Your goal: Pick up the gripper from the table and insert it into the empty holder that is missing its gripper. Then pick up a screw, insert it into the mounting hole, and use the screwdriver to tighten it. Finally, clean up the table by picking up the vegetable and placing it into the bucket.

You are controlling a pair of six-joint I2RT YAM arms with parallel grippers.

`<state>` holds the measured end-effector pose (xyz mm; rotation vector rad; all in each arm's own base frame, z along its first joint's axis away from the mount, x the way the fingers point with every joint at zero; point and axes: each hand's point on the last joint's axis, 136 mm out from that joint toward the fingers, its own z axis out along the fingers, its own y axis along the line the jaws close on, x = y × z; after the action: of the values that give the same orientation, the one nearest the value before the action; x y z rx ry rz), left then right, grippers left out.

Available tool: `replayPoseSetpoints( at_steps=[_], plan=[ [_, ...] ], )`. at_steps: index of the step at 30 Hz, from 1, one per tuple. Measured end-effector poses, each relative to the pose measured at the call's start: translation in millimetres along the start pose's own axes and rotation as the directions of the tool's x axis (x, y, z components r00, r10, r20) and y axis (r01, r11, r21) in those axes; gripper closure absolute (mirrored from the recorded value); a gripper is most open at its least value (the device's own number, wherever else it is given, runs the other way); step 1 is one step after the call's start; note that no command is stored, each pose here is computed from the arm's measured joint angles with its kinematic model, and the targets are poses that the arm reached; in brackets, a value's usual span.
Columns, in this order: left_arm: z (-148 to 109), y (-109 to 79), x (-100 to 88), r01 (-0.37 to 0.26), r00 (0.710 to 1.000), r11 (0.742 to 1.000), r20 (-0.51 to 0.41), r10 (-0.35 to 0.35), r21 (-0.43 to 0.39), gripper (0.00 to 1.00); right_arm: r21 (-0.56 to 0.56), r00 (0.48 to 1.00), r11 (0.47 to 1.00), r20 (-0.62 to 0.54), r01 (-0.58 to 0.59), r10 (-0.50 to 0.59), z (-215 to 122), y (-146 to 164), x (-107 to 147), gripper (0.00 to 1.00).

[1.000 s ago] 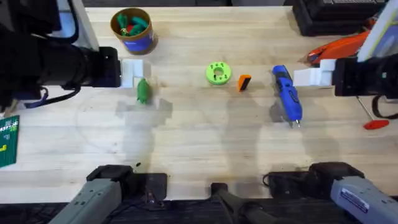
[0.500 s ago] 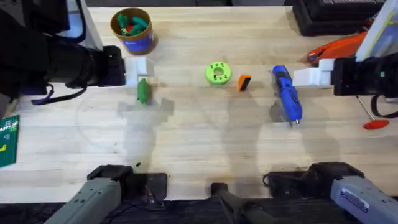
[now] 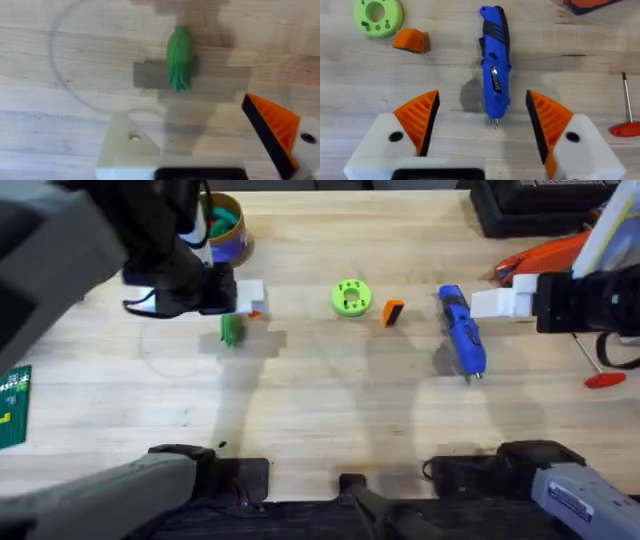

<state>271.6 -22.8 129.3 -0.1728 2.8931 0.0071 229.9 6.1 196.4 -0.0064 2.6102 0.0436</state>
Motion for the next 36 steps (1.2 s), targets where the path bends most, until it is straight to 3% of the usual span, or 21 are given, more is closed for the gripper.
replayPoseSetpoints(
  at_steps=[8, 16, 18, 24, 27, 30, 36],
  plan=[
    [45, 17.9, -9.7, 0.003, 0.995, 1.0, -0.097, -0.005, -0.021, 0.015, 0.0, 1.0, 1.0, 0.001, 0.0, 0.0, 0, 0, 0, 0.01],
    [91, 13.5, -10.6, -0.009, 0.983, 1.0, -0.186, 0.01, 0.006, 0.012, 0.0, 1.0, 1.0, 0.003, 0.0, 0.0, 0, 0, -1, 0.011],
    [100, 13.3, -8.5, -0.009, 0.978, 1.0, -0.207, 0.01, 0.004, 0.055, 0.0, 1.0, 1.0, 0.003, 0.0, 0.0, 0, 0, -1, 0.011],
    [105, 7.7, -10.8, -0.012, 0.978, 0.999, -0.209, 0.018, 0.032, 0.315, 0.0, 1.0, 1.0, 0.004, 0.0, 0.0, 0, 0, -1, 0.011],
    [105, 6.6, -12.7, -0.014, 0.979, 0.999, -0.201, 0.021, 0.038, 0.597, 0.0, 1.0, 1.0, 0.004, 0.0, 0.0, 0, 0, -1, 0.01],
    [105, 6.1, -13.6, -0.02, 0.98, 0.999, -0.199, 0.028, 0.042, 0.948, 0.0, 1.0, 1.0, 0.004, 0.0, 0.0, 0, 0, -1, 0.01],
    [105, 6.0, -14.2, -0.018, 0.98, 0.999, -0.197, 0.026, 0.042, 0.988, 0.0, 1.0, 1.0, 0.004, 0.0, 0.0, 0, 0, -1, 0.01]
  ],
)
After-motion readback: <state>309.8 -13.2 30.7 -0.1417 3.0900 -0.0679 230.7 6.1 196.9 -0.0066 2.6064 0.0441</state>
